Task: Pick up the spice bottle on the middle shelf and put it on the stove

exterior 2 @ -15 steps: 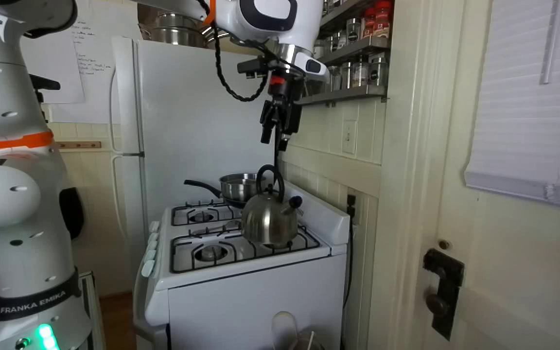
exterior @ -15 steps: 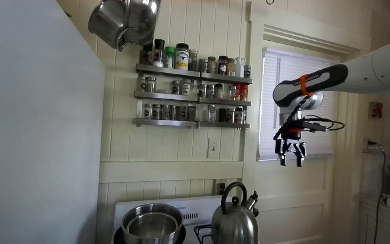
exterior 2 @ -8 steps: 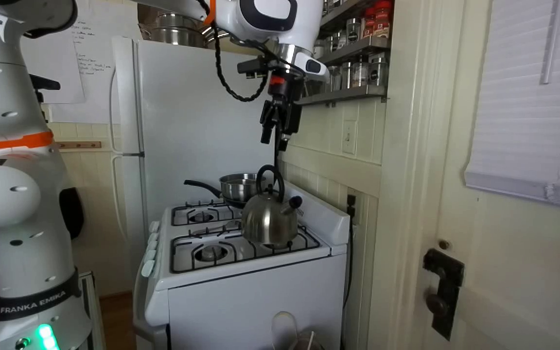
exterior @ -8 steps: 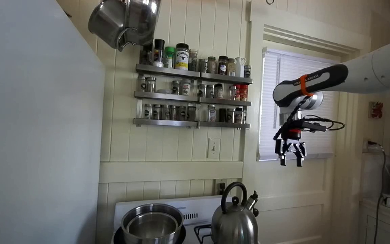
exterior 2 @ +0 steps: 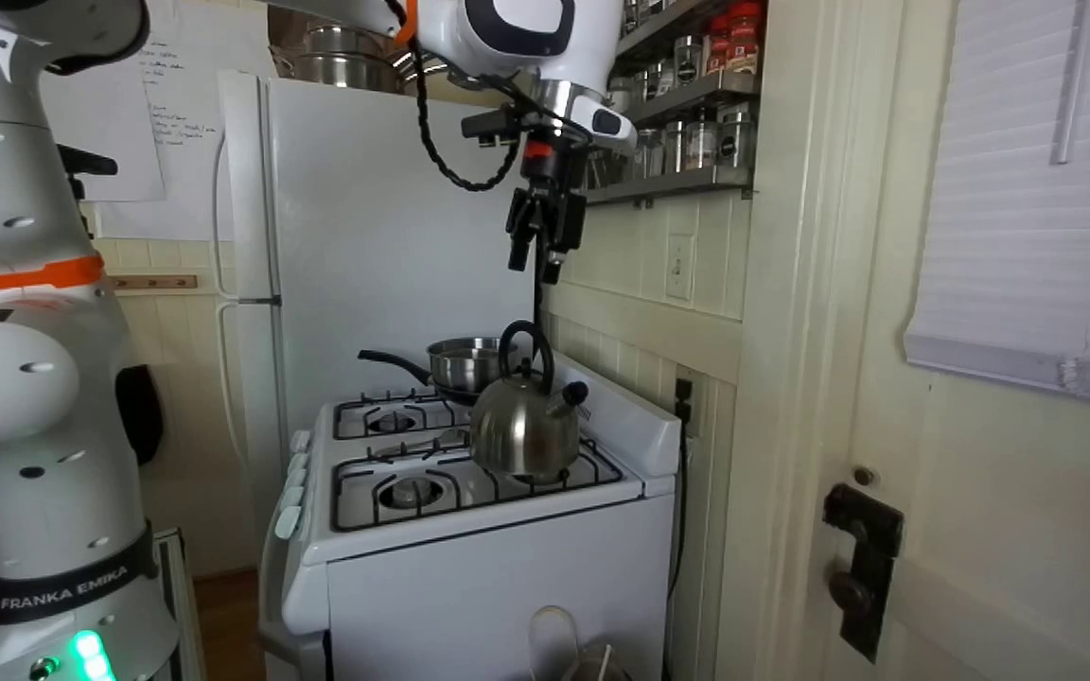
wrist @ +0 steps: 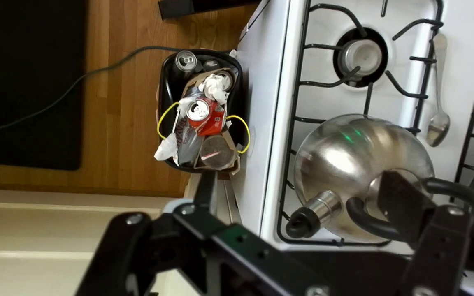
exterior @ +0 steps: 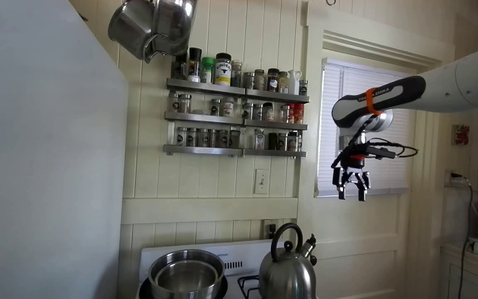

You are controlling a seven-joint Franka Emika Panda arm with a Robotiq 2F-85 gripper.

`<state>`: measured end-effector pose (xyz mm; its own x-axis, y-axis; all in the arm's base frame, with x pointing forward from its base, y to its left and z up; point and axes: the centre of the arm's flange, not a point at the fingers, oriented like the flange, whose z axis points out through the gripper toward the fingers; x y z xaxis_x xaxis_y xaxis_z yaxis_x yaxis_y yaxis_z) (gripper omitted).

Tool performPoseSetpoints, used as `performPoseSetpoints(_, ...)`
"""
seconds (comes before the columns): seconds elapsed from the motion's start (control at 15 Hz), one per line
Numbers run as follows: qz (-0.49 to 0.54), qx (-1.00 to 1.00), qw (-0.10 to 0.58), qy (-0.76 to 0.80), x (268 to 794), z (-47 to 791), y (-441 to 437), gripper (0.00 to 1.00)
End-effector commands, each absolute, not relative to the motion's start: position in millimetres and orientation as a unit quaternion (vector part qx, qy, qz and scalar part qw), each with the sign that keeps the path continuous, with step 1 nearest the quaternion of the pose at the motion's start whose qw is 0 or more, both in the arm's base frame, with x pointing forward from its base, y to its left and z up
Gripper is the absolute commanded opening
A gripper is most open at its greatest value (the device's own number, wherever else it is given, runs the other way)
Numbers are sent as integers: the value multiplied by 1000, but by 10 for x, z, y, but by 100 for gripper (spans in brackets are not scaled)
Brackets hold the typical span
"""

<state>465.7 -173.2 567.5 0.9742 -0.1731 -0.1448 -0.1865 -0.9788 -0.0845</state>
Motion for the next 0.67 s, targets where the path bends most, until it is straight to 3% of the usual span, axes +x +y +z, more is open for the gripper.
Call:
performPoseSetpoints(0.0,23,-994,50,96,4855,6183,-1306,100)
performPoseSetpoints(0.6,-207,-971,8,120,4999,7458,-676,100)
